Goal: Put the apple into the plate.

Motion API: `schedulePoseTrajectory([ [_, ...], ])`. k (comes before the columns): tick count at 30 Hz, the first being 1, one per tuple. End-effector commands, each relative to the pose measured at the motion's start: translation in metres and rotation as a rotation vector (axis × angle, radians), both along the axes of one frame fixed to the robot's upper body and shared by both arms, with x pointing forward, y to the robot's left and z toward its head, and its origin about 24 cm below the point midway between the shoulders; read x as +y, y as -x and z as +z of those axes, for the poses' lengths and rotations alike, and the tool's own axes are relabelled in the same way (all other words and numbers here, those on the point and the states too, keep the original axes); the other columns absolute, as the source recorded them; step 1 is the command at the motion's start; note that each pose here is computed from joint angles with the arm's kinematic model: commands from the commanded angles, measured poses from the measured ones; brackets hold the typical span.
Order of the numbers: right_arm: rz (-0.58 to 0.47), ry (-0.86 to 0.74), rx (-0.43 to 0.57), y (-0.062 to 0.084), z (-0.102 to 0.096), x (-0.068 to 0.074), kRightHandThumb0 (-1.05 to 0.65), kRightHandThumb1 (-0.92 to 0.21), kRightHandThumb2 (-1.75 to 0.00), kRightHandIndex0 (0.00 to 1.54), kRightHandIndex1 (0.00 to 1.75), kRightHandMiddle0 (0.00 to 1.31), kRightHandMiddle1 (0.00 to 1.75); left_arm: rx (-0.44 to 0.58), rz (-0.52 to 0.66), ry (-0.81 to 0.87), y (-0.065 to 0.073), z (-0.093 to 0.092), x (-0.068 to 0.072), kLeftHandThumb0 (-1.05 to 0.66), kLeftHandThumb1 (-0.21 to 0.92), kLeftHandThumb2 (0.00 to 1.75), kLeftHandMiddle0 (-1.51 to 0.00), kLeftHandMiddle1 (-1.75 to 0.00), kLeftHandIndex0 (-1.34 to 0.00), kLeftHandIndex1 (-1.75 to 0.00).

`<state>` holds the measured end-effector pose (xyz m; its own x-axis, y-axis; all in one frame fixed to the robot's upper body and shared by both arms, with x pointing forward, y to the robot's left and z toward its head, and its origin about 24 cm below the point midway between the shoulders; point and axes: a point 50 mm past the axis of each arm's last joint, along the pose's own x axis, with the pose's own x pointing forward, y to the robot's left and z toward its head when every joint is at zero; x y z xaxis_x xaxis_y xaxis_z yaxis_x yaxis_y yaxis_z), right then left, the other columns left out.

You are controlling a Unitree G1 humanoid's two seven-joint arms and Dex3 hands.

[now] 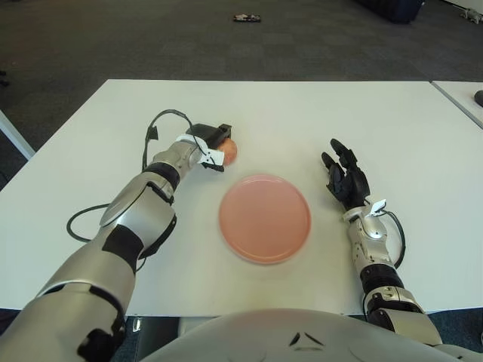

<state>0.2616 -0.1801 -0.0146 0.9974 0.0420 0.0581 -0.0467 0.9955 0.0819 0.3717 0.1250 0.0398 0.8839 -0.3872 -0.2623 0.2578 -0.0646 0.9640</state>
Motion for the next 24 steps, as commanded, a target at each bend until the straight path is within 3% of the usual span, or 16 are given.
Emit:
schedulePoseTrajectory([
  [1,-0.026,-0.063,0.146,0.0238,-0.0317,0.0057,-0.61,-0.92,-0.67,0.18,0.02,0.0,0.42,-0.018,-0.026,-0.005,0.006,-0.0086,-0.0047,-0.1,0.35,1.15,-0.66,-1.36,-0.54,-1.68],
  [5,-0.028,-0.067,0.143,0.0244,-0.0317,0.0058,-0.61,-0.92,-0.67,0.19,0.02,0.0,0.43,-0.054,-0.044,0.0,0.0079,-0.0096,-0.0058,-0.03,0.23,1.35,-0.71,-1.64,-0.54,-1.62],
  [8,-0.03,-0.069,0.143,0.0246,-0.032,0.0057,-0.61,-0.92,-0.66,0.19,0.02,0.0,0.43,-0.068,-0.054,0.003,0.0086,-0.0096,-0.006,-0.02,0.18,1.4,-0.74,-1.71,-0.58,-1.55],
  [11,-0.031,-0.07,0.142,0.0247,-0.0319,0.0057,-0.61,-0.92,-0.67,0.2,0.02,0.0,0.43,-0.078,-0.062,0.006,0.0094,-0.01,-0.0063,-0.01,0.16,1.42,-0.75,-1.74,-0.62,-1.5],
  [15,-0.026,-0.071,0.139,0.0249,-0.0316,0.0059,-0.61,-0.92,-0.67,0.2,0.02,0.0,0.44,-0.085,-0.068,0.012,0.01,-0.0102,-0.0065,-0.01,0.19,1.45,-0.62,-1.74,-0.59,-1.69],
  [24,-0.027,-0.086,0.138,0.0253,-0.0318,0.0061,-0.61,-0.92,-0.66,0.21,0.02,0.0,0.45,-0.085,-0.069,0.015,0.0106,-0.0108,-0.0061,-0.01,0.21,1.44,-0.58,-1.75,-0.57,-1.73],
])
